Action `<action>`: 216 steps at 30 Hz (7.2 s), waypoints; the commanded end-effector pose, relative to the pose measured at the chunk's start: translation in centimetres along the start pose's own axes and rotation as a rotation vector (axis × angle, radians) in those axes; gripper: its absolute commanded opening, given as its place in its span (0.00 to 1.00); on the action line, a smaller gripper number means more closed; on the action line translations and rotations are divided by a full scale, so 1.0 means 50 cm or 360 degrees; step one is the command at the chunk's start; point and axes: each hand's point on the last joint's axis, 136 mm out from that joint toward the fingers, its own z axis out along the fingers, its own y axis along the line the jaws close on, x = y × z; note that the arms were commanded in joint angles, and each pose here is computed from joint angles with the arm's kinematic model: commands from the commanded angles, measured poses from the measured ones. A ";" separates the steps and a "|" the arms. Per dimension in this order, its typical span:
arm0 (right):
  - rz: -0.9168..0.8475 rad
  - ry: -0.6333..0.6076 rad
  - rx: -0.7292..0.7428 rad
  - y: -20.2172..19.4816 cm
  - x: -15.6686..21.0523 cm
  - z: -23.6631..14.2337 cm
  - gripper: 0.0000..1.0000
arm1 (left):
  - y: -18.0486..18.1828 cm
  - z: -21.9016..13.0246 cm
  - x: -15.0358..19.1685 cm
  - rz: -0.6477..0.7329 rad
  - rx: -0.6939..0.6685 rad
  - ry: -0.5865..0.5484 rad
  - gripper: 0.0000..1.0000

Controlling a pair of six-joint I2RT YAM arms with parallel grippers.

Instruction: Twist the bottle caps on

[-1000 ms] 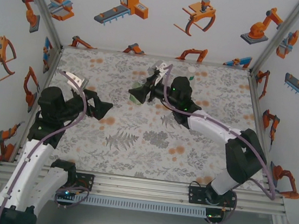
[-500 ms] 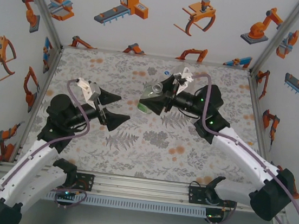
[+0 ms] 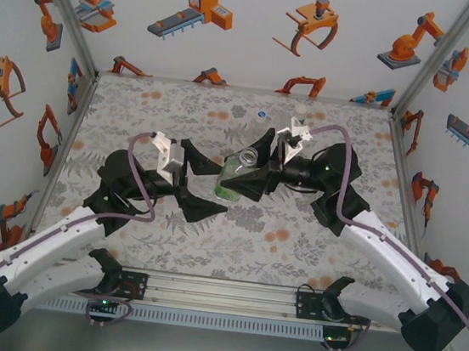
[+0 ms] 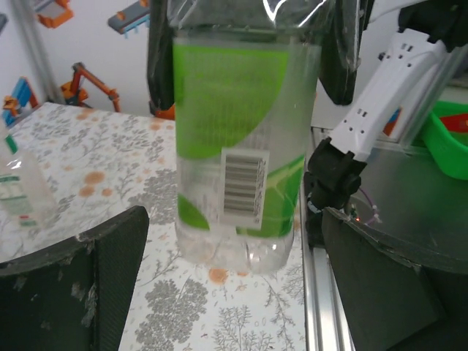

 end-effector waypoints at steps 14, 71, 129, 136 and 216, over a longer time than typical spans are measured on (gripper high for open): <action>-0.0040 -0.0171 0.0135 -0.001 -0.017 0.005 0.26 | -0.029 0.075 -0.060 0.0090 0.0116 -0.0164 0.77; 0.0083 0.0484 0.1593 -0.193 0.201 -0.243 0.69 | 0.140 -0.094 -0.006 -0.0077 -0.0497 0.0412 0.00; 0.1259 0.1654 0.2218 -0.306 0.710 -0.452 0.44 | 0.153 -0.137 0.082 0.0031 -0.0610 0.0620 0.03; 0.1254 0.1664 0.2206 -0.305 0.713 -0.452 0.41 | 0.156 -0.137 0.085 0.0025 -0.0612 0.0626 0.05; -0.0564 0.0471 -0.0373 0.128 0.175 -0.091 0.00 | -0.088 -0.074 0.240 0.0249 0.0373 0.1088 0.00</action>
